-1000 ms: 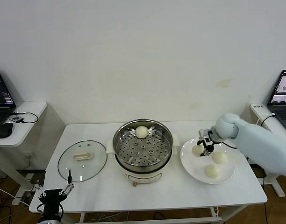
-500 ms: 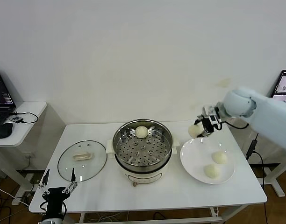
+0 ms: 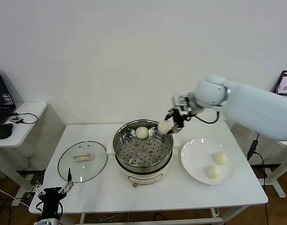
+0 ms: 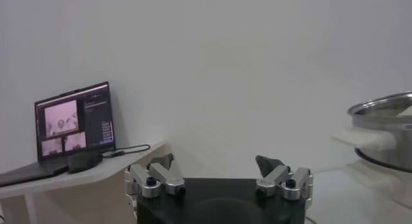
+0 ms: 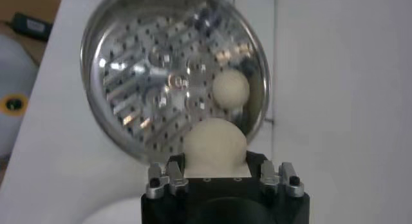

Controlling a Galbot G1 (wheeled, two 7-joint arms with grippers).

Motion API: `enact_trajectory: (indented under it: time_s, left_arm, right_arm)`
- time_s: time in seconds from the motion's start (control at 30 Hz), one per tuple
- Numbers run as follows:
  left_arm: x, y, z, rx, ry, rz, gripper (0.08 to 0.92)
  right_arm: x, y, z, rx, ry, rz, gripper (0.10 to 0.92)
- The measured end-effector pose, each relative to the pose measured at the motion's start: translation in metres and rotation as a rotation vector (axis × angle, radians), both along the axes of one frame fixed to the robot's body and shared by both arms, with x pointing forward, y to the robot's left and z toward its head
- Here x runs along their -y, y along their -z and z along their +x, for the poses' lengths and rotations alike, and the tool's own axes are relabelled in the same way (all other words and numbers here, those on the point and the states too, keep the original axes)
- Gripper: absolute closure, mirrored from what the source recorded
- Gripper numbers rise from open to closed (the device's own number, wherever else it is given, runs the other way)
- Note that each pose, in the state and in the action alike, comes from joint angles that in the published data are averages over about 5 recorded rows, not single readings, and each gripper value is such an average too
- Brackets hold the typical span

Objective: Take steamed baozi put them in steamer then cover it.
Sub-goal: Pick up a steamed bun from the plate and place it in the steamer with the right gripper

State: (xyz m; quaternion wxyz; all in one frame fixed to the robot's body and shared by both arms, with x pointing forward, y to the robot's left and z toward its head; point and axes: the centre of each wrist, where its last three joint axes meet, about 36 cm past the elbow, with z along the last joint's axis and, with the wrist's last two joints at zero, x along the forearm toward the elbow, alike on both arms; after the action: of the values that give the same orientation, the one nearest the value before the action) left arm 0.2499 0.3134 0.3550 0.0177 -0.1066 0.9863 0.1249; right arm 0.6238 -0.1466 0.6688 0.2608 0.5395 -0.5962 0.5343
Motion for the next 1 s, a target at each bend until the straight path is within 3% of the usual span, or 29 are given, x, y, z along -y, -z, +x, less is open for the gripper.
enact_trajectory:
  time_s: [0.47,1.0]
  left_arm:
    - [0.000,-0.002,-0.001,0.007,-0.004,-0.003,0.177]
    - [0.003,0.000,-0.001,0.007,-0.001,-0.010,0.177]
  right_arm:
    - [-0.088,0.059,0.009,-0.055,-0.018,0.012,0.420]
    - [-0.117,0.100,0.015,-0.049,0.001,0.030,0.415]
